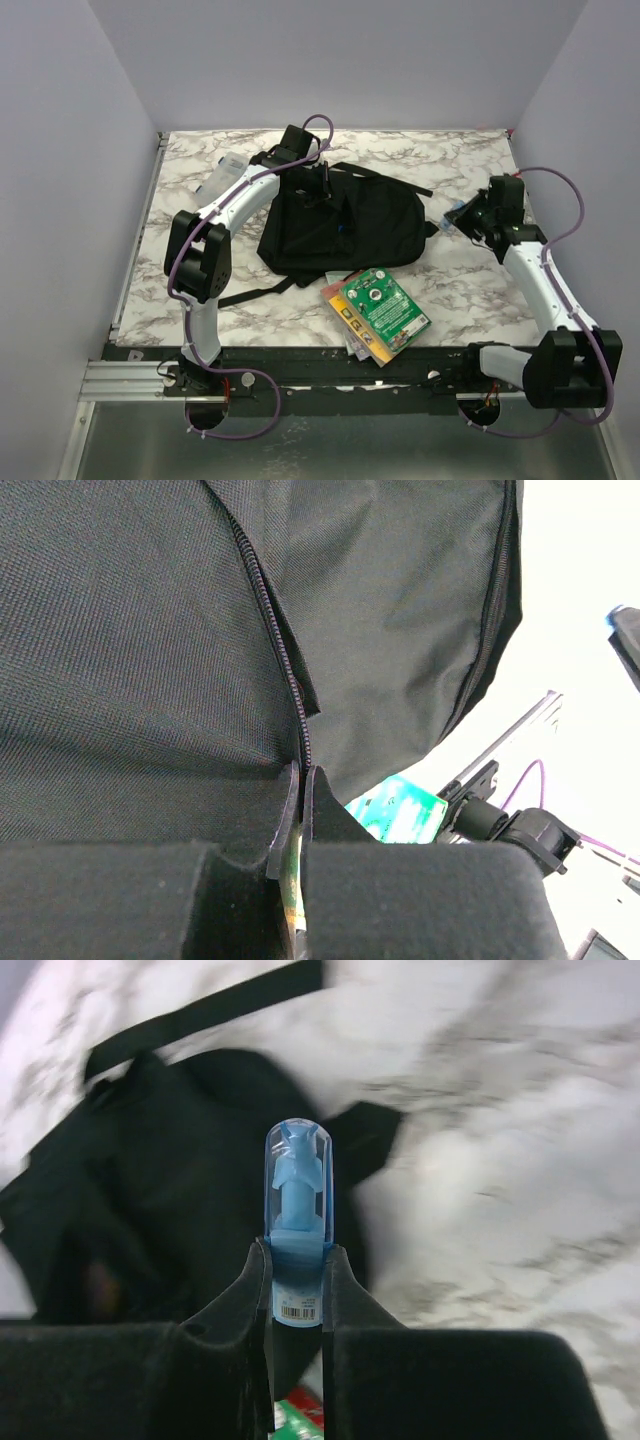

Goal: Pack the student bag
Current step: Place the stationery in the student bag.

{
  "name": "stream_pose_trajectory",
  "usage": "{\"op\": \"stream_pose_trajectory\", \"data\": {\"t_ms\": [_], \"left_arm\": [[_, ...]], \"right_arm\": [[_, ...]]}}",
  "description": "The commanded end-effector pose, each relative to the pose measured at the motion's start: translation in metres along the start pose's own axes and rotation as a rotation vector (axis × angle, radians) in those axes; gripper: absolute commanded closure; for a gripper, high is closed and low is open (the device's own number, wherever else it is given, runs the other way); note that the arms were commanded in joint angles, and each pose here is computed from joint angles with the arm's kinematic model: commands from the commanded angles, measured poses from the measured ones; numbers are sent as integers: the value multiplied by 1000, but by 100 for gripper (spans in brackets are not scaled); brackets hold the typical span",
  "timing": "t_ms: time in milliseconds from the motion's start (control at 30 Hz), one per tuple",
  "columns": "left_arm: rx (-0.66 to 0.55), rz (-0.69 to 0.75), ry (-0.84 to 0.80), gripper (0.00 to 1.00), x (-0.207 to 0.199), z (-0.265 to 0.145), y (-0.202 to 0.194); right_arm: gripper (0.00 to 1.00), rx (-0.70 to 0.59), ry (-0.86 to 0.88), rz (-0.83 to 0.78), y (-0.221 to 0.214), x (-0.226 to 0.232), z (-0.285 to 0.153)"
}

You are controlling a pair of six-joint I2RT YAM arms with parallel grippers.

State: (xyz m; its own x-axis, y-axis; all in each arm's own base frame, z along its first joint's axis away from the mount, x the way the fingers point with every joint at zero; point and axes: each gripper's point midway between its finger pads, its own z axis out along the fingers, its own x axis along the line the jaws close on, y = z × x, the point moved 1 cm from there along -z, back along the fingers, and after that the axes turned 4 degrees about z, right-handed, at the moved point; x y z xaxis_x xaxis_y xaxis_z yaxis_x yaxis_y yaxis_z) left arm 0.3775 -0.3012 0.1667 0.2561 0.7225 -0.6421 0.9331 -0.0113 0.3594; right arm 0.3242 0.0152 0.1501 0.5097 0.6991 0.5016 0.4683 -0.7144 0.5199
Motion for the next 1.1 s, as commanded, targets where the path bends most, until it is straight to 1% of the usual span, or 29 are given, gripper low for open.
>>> {"op": "stream_pose_trajectory", "data": {"t_ms": [0, 133, 200, 267, 333, 400, 500, 567, 633, 767, 933, 1067], "left_arm": [[-24, 29, -50, 100, -19, -16, 3], [-28, 23, -29, 100, -11, -14, 5], [-31, 21, -22, 100, -9, -14, 5], [-27, 3, -28, 100, -10, -14, 3], [-27, -6, -45, 100, -12, -13, 2], [-33, -10, -50, 100, -13, -13, 1], [-33, -18, -53, 100, -13, -13, 0], [-30, -18, -60, 100, -14, -12, 0], [-35, -14, -55, 100, -14, -13, 0], [-41, -5, -56, 100, -15, -15, 1], [-37, -9, -62, 100, -16, -14, 2], [-34, -12, -68, 100, -16, -14, 1]], "right_arm": [[100, 125, 389, -159, -31, 95, -7], [100, 370, 656, -216, -102, 161, -10], [100, 437, 741, -242, -131, 185, -11], [100, 492, 777, -256, -156, 198, -6], [100, 536, 782, -231, -173, 206, 2], [100, 585, 787, -213, -186, 212, 8], [99, 618, 777, -186, -198, 214, 20], [99, 622, 743, -167, -202, 212, 33], [99, 598, 698, -149, -202, 209, 46], [98, 513, 647, -135, -191, 214, 65], [95, 422, 561, -187, -177, 213, 83], [91, 376, 500, -214, -166, 199, 91]]}}
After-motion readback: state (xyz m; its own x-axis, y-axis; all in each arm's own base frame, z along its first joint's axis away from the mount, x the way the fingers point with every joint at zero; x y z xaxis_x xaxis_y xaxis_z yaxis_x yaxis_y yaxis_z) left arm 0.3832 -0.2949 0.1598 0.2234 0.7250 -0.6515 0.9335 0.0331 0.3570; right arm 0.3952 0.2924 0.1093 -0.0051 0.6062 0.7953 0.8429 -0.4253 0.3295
